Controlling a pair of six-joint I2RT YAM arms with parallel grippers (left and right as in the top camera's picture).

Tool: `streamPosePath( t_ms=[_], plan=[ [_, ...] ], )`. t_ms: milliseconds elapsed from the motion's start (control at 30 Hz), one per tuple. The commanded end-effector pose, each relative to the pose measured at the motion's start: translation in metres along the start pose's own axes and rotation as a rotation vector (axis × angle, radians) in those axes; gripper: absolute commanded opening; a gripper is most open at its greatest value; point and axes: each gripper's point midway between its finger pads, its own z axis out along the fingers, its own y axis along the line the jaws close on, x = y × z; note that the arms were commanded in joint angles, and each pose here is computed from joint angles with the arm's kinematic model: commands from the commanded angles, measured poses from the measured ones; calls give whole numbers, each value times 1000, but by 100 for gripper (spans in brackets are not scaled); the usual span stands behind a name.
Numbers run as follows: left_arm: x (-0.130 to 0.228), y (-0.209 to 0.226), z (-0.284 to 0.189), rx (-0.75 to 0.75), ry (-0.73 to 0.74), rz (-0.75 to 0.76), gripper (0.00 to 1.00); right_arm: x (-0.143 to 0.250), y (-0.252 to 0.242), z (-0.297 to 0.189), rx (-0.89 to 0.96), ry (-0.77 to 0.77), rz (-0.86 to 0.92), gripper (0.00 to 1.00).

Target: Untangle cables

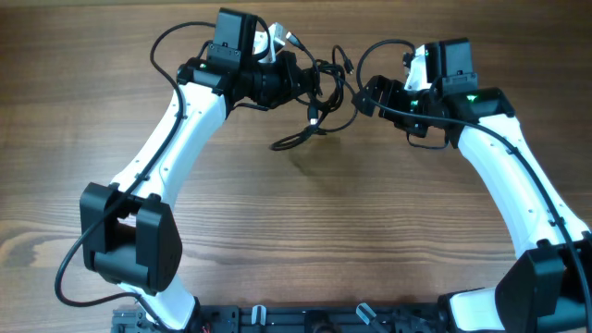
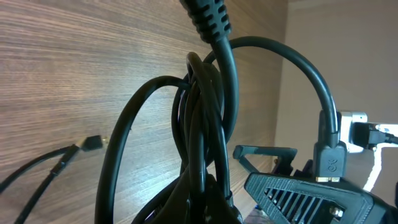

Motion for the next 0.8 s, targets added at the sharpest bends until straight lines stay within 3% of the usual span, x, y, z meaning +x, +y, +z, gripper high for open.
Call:
streamPosePath(
  t_ms=[0, 767],
  plan=[
    [-4, -9, -9, 0, -37, 66, 4, -5, -4, 1, 22, -16, 0, 100],
    [1, -4, -9, -22, -21, 45, 4, -5, -4, 1, 22, -16, 0, 100]
  ],
)
